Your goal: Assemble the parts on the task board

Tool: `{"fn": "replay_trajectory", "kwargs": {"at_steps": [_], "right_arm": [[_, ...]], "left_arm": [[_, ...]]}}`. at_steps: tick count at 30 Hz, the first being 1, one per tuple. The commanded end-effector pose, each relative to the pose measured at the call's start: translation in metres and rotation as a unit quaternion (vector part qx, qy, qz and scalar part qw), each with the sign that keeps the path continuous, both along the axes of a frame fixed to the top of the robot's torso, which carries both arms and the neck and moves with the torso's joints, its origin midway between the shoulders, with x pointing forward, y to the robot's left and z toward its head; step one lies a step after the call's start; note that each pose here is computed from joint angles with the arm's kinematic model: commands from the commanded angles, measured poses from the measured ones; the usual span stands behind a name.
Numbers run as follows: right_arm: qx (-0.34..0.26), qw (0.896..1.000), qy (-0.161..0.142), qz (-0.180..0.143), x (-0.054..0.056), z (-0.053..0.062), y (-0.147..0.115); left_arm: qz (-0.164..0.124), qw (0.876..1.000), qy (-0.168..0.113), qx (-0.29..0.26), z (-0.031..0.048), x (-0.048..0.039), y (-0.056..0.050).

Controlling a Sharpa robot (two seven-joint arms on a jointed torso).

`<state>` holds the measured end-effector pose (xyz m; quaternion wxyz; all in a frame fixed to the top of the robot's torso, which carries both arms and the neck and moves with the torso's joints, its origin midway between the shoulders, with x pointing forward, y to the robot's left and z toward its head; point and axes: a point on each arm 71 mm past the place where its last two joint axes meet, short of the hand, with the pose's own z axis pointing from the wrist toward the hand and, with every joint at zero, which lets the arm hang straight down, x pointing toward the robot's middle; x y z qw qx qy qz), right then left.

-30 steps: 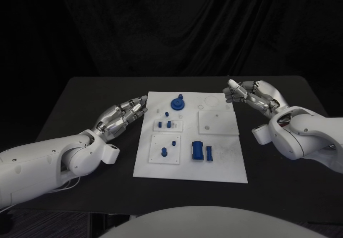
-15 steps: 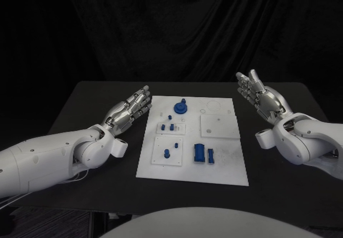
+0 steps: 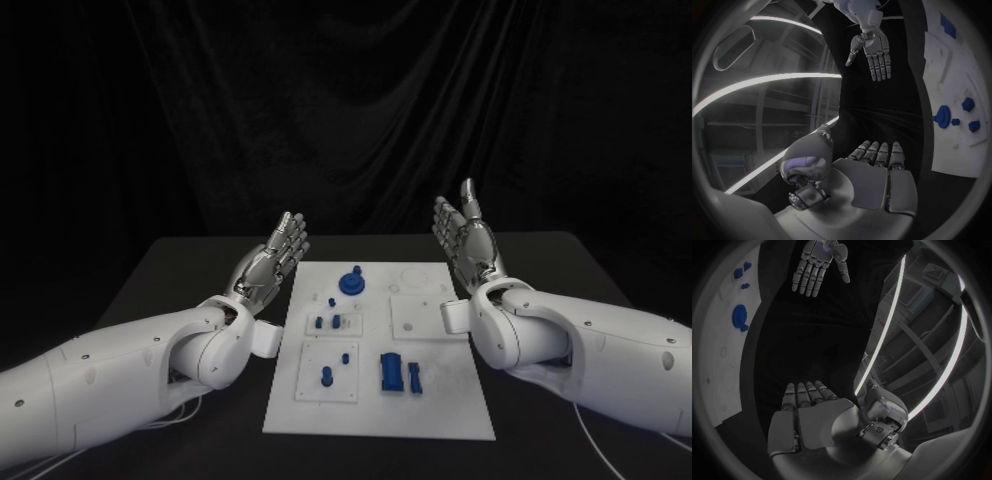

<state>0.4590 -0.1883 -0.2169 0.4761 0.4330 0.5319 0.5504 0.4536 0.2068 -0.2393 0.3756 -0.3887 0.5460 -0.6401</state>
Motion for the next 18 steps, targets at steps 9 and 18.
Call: {"fn": "replay_trajectory", "kwargs": {"at_steps": [9, 18], "right_arm": [[0.017, 0.996, 0.032, -0.078, 0.003, -0.007, -0.004], [0.017, 0.996, 0.032, -0.078, 0.003, -0.007, -0.004]], "left_arm": [[0.180, 0.982, 0.035, 0.046, 0.0119, 0.0077, -0.011], [0.202, 0.977, 0.041, 0.049, 0.0151, 0.0081, -0.014]]}}
